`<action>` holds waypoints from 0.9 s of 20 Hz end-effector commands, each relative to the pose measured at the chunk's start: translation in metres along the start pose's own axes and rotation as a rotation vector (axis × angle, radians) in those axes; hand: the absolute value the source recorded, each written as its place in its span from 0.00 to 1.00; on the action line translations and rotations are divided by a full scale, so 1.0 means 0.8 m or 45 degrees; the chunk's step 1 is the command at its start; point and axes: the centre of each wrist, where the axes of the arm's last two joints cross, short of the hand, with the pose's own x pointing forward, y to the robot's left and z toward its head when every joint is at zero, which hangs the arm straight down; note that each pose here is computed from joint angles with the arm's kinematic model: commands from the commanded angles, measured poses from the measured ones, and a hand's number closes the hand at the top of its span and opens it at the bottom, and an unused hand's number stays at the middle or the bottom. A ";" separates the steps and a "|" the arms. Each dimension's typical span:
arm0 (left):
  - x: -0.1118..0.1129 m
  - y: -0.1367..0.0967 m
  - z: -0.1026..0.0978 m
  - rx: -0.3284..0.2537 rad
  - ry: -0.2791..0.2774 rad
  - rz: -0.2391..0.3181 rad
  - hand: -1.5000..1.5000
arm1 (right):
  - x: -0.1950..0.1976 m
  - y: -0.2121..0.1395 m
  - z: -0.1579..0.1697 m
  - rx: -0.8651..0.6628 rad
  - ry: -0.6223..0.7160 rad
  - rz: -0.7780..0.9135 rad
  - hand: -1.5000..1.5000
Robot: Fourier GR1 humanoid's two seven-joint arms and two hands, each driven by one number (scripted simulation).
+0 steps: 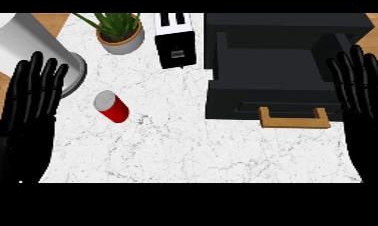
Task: Pick up the can, place it into the drawer and close the drawer
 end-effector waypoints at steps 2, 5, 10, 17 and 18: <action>0.000 0.042 -0.006 -0.132 -0.023 0.063 0.00 | -0.008 0.005 -0.008 -0.054 -0.032 -0.028 0.00; -0.001 0.093 0.006 -0.314 -0.019 0.175 0.00 | -0.003 -0.004 0.008 -0.097 0.002 -0.039 0.00; -0.025 0.131 0.009 -0.187 0.493 0.094 0.00 | -0.025 -0.012 0.026 -0.262 0.411 -0.037 0.00; -0.009 0.181 -0.011 -0.180 0.518 0.131 0.00 | -0.023 -0.025 0.026 -0.276 0.425 -0.038 0.00; -0.034 0.182 -0.003 -0.161 0.509 0.160 0.00 | -0.035 -0.032 0.030 -0.290 0.412 -0.031 0.00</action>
